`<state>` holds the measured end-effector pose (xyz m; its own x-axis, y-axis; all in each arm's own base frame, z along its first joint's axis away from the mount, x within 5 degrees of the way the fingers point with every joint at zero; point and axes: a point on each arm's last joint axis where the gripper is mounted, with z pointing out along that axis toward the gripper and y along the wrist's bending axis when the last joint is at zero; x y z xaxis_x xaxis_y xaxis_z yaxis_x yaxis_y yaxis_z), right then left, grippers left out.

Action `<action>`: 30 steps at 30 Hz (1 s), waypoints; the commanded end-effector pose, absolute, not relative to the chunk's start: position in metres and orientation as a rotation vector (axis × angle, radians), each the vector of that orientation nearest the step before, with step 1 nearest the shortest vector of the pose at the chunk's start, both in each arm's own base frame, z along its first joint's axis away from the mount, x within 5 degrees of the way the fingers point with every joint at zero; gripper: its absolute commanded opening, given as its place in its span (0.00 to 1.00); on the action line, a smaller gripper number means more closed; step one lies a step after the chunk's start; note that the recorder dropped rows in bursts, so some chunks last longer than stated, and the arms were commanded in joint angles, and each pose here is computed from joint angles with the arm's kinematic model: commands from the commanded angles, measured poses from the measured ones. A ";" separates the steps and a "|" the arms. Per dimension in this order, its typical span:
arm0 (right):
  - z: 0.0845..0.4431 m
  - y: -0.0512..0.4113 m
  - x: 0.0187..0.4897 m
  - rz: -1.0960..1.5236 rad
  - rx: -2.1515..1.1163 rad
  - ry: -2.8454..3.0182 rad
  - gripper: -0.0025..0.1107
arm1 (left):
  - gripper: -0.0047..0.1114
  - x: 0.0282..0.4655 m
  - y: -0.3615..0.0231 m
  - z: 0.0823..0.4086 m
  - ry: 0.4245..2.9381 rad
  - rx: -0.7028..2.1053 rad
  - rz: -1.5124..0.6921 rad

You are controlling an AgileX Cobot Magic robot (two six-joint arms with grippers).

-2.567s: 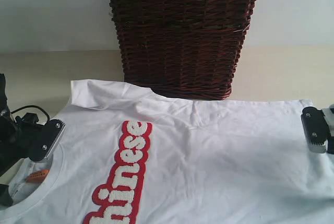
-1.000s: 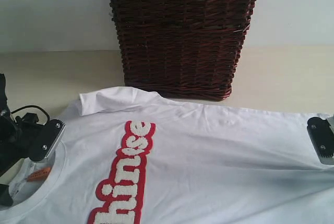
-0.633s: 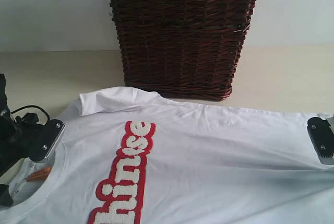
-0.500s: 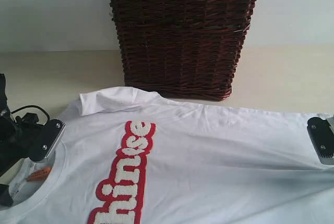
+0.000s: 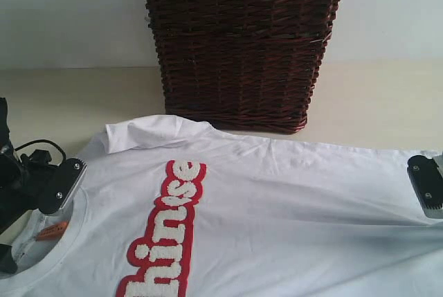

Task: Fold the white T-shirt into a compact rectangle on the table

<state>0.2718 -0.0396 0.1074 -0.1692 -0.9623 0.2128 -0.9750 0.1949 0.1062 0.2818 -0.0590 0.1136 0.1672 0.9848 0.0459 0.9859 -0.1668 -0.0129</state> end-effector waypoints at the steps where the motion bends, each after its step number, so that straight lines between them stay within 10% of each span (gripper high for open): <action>1: 0.094 -0.041 0.260 -0.013 1.811 -2.169 0.02 | 0.95 0.278 -0.056 0.103 -1.958 -2.347 -0.013; 25: 0.095 -0.041 0.260 -0.012 1.812 -2.167 0.02 | 0.95 0.281 -0.057 0.103 -1.982 -2.368 -0.046; 30: 0.095 -0.041 0.260 -0.014 1.811 -2.168 0.02 | 0.76 0.282 -0.057 0.103 -1.982 -2.373 -0.053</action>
